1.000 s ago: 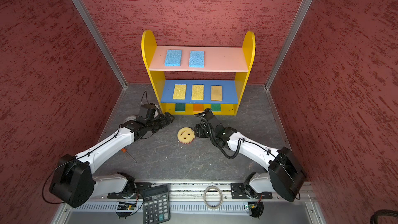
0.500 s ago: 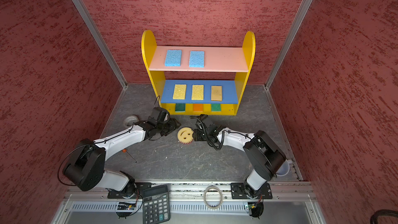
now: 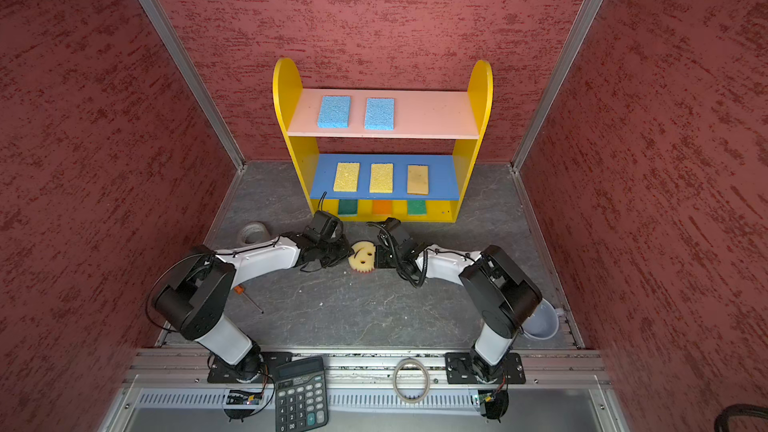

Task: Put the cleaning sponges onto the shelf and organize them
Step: 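Lift the smiley sponge with the right gripper up to the pink board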

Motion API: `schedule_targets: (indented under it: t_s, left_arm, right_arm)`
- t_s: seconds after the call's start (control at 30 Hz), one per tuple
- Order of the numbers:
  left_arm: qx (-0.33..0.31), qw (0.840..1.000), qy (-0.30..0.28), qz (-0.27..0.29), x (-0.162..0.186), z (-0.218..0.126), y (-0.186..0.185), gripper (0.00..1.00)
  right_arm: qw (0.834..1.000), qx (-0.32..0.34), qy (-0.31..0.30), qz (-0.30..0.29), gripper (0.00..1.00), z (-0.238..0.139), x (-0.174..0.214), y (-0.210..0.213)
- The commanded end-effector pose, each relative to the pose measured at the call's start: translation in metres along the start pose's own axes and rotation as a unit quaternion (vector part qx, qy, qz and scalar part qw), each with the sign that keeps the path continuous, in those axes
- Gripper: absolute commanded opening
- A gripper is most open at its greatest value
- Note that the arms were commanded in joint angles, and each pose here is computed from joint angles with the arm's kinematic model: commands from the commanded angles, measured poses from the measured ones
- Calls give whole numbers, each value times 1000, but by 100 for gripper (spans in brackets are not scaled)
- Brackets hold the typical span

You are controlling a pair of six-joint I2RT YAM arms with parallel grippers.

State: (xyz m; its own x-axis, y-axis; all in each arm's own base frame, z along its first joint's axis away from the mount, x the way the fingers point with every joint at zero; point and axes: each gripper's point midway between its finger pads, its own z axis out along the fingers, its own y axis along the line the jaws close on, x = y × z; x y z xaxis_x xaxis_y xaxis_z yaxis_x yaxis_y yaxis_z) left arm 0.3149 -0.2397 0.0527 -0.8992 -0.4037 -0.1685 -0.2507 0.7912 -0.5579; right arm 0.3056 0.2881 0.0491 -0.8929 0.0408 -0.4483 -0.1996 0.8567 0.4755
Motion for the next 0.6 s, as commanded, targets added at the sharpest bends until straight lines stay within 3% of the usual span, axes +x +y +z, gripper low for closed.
schedule_targets:
  t_s: [0.0, 0.07, 0.13, 0.4, 0.57]
  left_arm:
    - [27, 1000, 4, 5, -1, -1, -24, 28]
    - [37, 999, -5, 9, -5, -8, -32, 53]
    - [39, 999, -28, 17, -16, -21, -38, 67]
    - [37, 988, -146, 40, -65, -98, -51, 82]
    - [8, 978, -206, 31, -82, -142, -22, 86]
  right_arm:
    - [999, 10, -46, -6, 0, -18, -25, 2]
    - [998, 19, -59, -11, 0, -33, -32, -2]
    - [996, 35, -79, -19, 0, -50, -41, -8]
    - [977, 104, -175, -54, 0, -144, -78, -16]
    - [947, 134, -285, -58, 0, -238, -122, -8]
